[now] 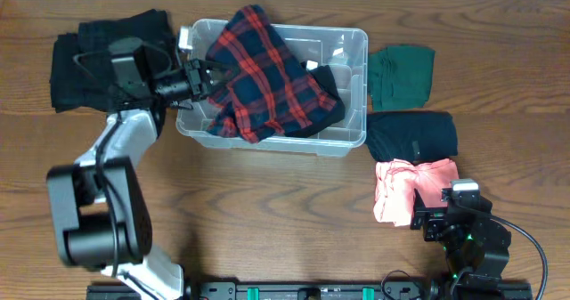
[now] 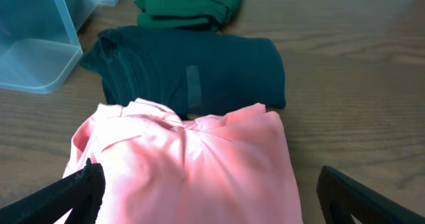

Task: Pack container
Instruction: 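Lift the red plaid shirt into the bin and release it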

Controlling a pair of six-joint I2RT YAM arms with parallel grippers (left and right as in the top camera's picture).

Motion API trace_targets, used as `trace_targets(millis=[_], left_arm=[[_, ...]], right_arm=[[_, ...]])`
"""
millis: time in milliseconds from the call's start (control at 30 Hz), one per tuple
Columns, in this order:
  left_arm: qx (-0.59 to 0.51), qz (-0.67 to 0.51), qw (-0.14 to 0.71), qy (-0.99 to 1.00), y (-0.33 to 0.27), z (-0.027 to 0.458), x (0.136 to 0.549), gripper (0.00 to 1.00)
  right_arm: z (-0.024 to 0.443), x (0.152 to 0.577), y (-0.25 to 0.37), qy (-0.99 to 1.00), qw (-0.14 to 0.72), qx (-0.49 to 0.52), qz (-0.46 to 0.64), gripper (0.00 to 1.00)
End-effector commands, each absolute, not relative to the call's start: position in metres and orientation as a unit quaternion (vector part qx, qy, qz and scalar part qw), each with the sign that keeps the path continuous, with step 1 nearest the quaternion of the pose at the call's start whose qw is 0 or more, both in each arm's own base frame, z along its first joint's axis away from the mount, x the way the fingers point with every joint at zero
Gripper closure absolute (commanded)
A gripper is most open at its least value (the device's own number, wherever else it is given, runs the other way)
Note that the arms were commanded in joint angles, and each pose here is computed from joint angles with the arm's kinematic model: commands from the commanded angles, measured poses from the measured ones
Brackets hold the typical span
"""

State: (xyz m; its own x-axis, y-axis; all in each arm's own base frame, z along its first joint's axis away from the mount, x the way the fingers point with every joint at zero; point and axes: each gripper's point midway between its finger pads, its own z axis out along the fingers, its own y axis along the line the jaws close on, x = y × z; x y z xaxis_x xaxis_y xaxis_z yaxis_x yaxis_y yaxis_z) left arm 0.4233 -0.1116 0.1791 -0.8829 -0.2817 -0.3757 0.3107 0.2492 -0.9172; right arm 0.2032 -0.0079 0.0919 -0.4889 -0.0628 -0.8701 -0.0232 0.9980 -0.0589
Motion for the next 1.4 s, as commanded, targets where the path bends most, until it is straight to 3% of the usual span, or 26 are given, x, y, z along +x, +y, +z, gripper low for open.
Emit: trace_targets(millis=[0,367,633,800,1100,1367], left_arm=[[0.037,-0.613,0.254,0.747,-0.114,0.180,0.429,0.94],[0.008,-0.608,0.255,0.752,-0.108,0.185,0.435,0.91],[0.048,-0.608,0.364,0.704,-0.084,0.285,0.447,0.94],[0.100,-0.612,0.383,0.685,-0.107,0.324,0.447,0.94],[0.214,-0.632,0.341,0.663,-0.185,0.321,0.413,0.94],[0.194,-0.621,0.307,0.695,-0.163,0.273,0.410,0.94]], right_arm=[[0.091,0.203,-0.010,0.862,0.505,-0.027,-0.026,0.01],[0.091,0.203,-0.010,0.862,0.505,-0.027,-0.026,0.01],[0.091,0.203,-0.010,0.862,0.505,-0.027,-0.026,0.01],[0.091,0.203,-0.010,0.862,0.505,-0.027,-0.026,0.01],[0.091,0.203,-0.010,0.862,0.505,-0.027,-0.026,0.01],[0.091,0.203,-0.010,0.862,0.505,-0.027,-0.026,0.01]])
